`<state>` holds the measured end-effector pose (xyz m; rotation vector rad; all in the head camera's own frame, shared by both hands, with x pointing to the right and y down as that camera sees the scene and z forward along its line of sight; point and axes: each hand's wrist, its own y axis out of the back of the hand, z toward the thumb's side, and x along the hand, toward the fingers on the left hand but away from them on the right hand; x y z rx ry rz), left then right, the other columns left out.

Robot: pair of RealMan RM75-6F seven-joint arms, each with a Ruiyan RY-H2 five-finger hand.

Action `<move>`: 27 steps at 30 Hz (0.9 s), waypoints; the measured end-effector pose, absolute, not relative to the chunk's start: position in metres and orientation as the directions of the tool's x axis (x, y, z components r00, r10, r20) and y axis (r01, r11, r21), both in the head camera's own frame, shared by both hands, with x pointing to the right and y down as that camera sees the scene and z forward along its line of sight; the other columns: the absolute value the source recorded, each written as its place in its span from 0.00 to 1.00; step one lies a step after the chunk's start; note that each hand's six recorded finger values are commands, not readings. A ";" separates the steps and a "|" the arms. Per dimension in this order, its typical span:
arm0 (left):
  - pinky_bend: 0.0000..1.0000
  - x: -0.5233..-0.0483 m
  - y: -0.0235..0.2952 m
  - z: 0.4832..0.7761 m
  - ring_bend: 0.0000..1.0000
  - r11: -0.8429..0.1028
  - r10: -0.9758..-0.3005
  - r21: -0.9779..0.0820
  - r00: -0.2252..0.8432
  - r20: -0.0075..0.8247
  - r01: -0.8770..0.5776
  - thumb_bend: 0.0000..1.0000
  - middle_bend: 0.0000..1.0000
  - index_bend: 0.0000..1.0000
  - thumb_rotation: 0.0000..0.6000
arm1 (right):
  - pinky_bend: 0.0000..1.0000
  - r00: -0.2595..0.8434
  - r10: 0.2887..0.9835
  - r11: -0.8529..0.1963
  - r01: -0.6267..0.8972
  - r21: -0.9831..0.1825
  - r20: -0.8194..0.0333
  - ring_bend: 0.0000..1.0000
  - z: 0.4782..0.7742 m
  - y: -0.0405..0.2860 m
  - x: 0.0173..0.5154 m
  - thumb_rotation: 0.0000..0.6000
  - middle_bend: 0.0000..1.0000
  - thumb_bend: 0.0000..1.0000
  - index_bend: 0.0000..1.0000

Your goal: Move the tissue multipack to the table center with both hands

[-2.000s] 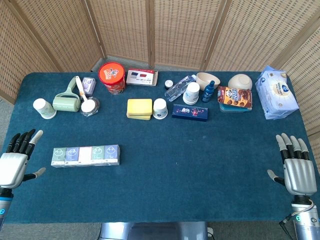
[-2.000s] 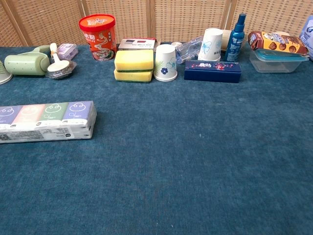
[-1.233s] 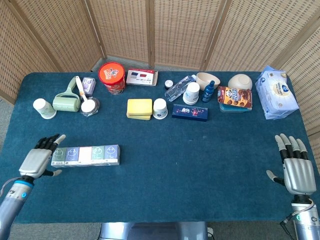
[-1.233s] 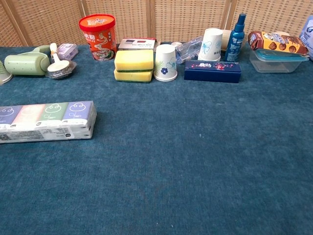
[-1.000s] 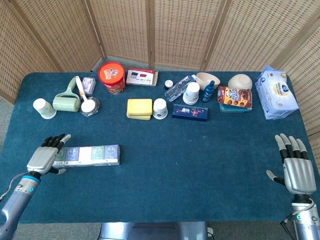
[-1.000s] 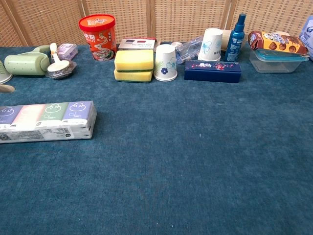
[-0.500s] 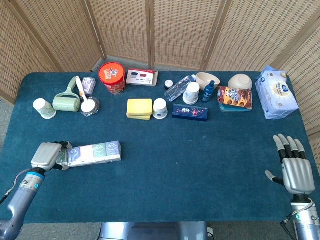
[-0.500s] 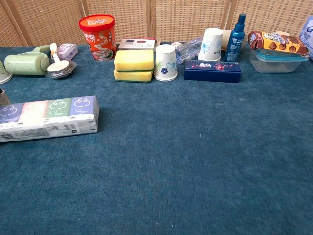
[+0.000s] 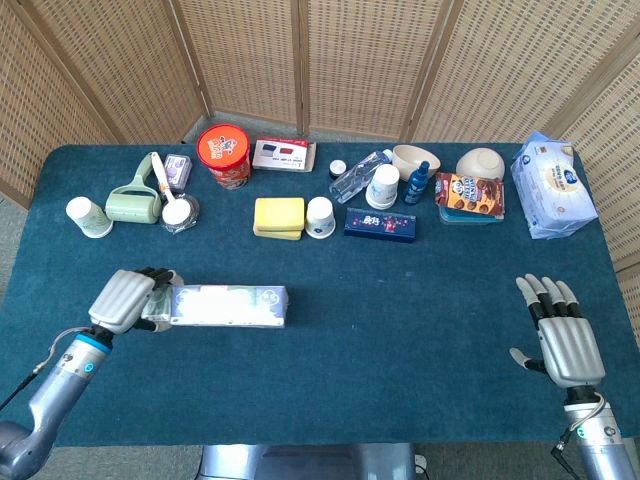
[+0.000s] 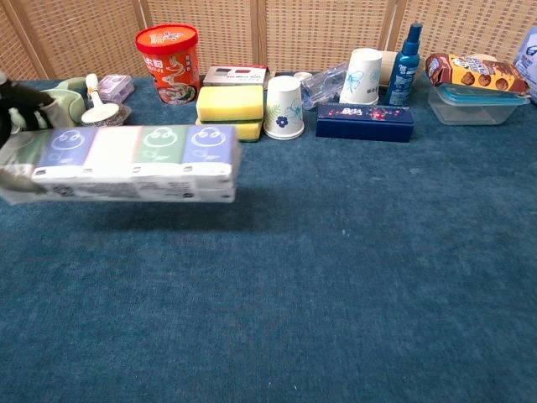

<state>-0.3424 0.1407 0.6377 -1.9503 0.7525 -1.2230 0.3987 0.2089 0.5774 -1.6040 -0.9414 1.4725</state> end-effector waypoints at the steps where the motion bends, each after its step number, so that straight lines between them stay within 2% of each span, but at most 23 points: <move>1: 0.56 -0.336 0.138 0.637 0.49 -0.583 -0.768 -0.805 0.395 0.504 -0.107 0.02 0.58 0.52 1.00 | 0.00 0.072 0.890 -0.454 0.031 -0.891 -0.451 0.00 0.578 0.208 0.397 1.00 0.00 0.00 0.00; 10: 0.56 -0.266 0.127 0.646 0.49 -0.610 -0.727 -0.783 0.476 0.495 -0.117 0.02 0.58 0.51 1.00 | 0.00 0.173 0.848 -0.521 0.092 -0.849 -0.501 0.00 0.573 0.197 0.352 1.00 0.00 0.00 0.00; 18: 0.56 -0.195 0.121 0.652 0.49 -0.624 -0.707 -0.767 0.526 0.472 -0.149 0.02 0.58 0.51 1.00 | 0.00 0.226 0.809 -0.570 0.073 -0.819 -0.543 0.00 0.579 0.187 0.313 1.00 0.00 0.00 0.00; 27: 0.56 -0.163 0.121 0.648 0.49 -0.633 -0.704 -0.749 0.549 0.450 -0.197 0.02 0.58 0.51 1.00 | 0.00 0.234 0.791 -0.595 0.078 -0.800 -0.566 0.00 0.590 0.181 0.288 1.00 0.00 0.00 0.00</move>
